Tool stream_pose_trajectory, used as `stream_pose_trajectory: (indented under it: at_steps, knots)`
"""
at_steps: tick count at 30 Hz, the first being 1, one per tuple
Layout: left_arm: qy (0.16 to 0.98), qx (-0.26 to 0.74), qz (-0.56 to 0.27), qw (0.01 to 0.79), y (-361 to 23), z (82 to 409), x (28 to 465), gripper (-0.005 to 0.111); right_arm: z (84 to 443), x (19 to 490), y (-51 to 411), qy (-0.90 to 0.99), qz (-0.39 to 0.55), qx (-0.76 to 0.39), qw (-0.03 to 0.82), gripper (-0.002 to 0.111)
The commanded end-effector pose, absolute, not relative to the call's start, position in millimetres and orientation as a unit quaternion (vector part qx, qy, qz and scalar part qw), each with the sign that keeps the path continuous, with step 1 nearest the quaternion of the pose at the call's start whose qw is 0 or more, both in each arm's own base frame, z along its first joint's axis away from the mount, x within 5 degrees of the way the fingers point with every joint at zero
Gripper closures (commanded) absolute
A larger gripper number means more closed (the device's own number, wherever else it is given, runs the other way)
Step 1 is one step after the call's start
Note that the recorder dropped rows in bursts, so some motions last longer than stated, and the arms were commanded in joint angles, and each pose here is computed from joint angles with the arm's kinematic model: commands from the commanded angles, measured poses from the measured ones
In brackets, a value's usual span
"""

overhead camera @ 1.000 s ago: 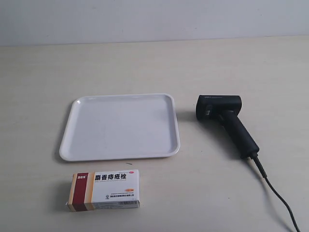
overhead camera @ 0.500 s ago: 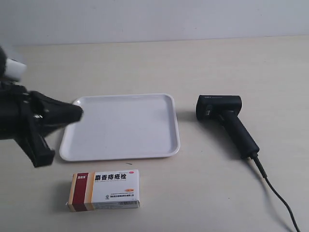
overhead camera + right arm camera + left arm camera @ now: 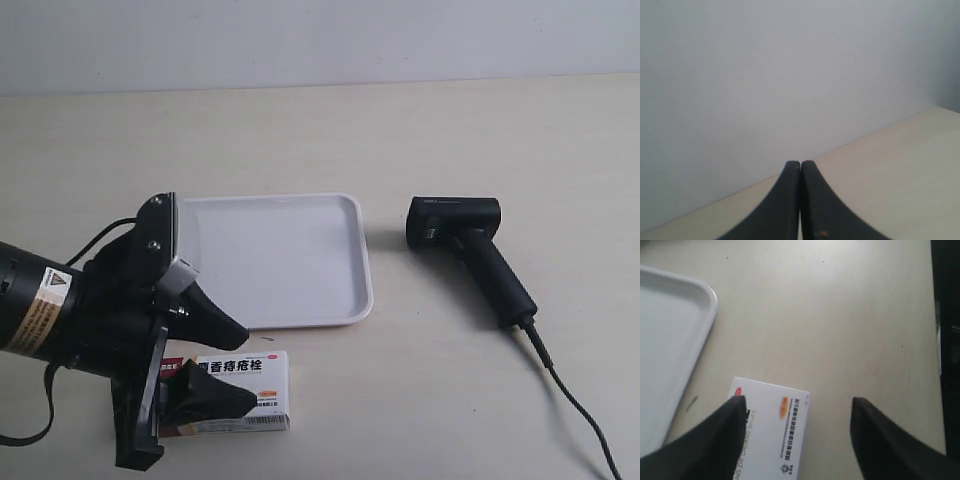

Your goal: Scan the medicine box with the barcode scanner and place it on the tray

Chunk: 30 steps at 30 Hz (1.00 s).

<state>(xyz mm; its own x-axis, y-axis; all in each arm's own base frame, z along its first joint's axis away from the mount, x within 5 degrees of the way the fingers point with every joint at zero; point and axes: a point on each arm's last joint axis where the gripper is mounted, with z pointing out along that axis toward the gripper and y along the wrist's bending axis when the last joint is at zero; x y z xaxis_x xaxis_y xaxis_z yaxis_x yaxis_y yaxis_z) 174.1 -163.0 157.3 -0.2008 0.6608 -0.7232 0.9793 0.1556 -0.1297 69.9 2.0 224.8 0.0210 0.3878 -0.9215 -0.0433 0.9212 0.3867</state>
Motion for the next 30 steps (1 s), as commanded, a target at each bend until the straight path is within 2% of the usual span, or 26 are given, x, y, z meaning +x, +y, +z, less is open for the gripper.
stream_pose_trajectory:
  at_steps: [1, 4, 7, 18, 20, 22, 27, 30]
  knots:
    - [0.686, 0.615, -0.268, 0.282, -163.1, 155.3, 176.9, 0.030, 228.2, 70.0, 1.5, 0.678, 0.144, 0.121, 0.710, 0.108]
    - [0.684, 0.629, -0.248, 0.275, -161.6, 147.9, 179.5, 0.019, 228.2, 70.0, 1.5, 0.678, 0.144, 0.121, 0.710, 0.108]
    - [0.676, 0.644, -0.244, 0.260, -161.8, 136.8, 180.7, 0.014, 228.2, 70.0, 1.5, 0.678, 0.144, 0.121, 0.710, 0.108]
    - [0.685, 0.657, -0.223, 0.224, -159.7, 108.3, 185.3, 0.015, 228.2, 70.0, 1.5, 0.678, 0.145, 0.121, 0.710, 0.108]
    - [0.683, 0.659, -0.221, 0.225, -159.6, 108.4, 185.5, 0.022, 228.2, 70.0, 1.5, 0.678, 0.146, 0.122, 0.710, 0.108]
    - [0.678, 0.666, -0.213, 0.227, -158.9, 107.9, 186.3, 0.035, 228.2, 70.0, 1.5, 0.678, 0.146, 0.122, 0.710, 0.108]
    - [0.680, 0.664, -0.209, 0.229, -158.7, 108.2, 186.9, 0.076, 228.2, 70.0, 1.5, 0.678, 0.146, 0.122, 0.710, 0.108]
    - [0.673, 0.664, -0.209, 0.250, -160.8, 118.7, 189.4, 0.105, 228.9, 69.9, 1.4, 0.675, 0.146, 0.122, 0.713, 0.108]
